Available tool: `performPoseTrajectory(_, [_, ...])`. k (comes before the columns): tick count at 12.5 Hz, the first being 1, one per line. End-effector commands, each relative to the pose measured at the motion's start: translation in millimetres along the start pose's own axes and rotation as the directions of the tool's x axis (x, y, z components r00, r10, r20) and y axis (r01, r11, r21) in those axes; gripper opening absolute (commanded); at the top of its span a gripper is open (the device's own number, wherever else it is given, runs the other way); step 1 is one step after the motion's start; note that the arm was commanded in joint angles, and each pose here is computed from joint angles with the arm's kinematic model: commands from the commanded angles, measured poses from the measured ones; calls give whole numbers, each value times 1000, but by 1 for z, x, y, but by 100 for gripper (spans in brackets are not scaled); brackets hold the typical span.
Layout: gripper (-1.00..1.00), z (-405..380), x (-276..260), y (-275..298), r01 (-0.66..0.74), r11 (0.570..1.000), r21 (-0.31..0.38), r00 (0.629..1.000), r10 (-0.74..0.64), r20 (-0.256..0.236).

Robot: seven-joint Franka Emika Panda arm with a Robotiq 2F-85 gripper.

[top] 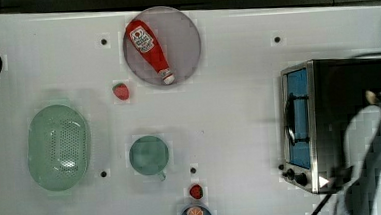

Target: Pick banana from table and place on oven.

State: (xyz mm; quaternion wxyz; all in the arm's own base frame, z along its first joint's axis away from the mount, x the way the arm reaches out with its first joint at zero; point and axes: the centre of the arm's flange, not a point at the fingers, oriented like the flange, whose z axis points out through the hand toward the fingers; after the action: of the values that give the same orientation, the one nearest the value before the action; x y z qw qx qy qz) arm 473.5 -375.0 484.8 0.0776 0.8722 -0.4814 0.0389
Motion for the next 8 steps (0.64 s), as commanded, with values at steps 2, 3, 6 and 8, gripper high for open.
performPoseTrajectory(2, [-48,40,2,-9,155,985,72,985,-160,71])
performPoseTrajectory(3, [-48,50,6,-7,150,985,83,985,-156,74])
performPoseTrajectory(6, [-19,71,10,-4,150,987,60,985,-154,72])
performPoseTrajectory(8, [27,80,6,-3,148,987,55,984,-152,90])
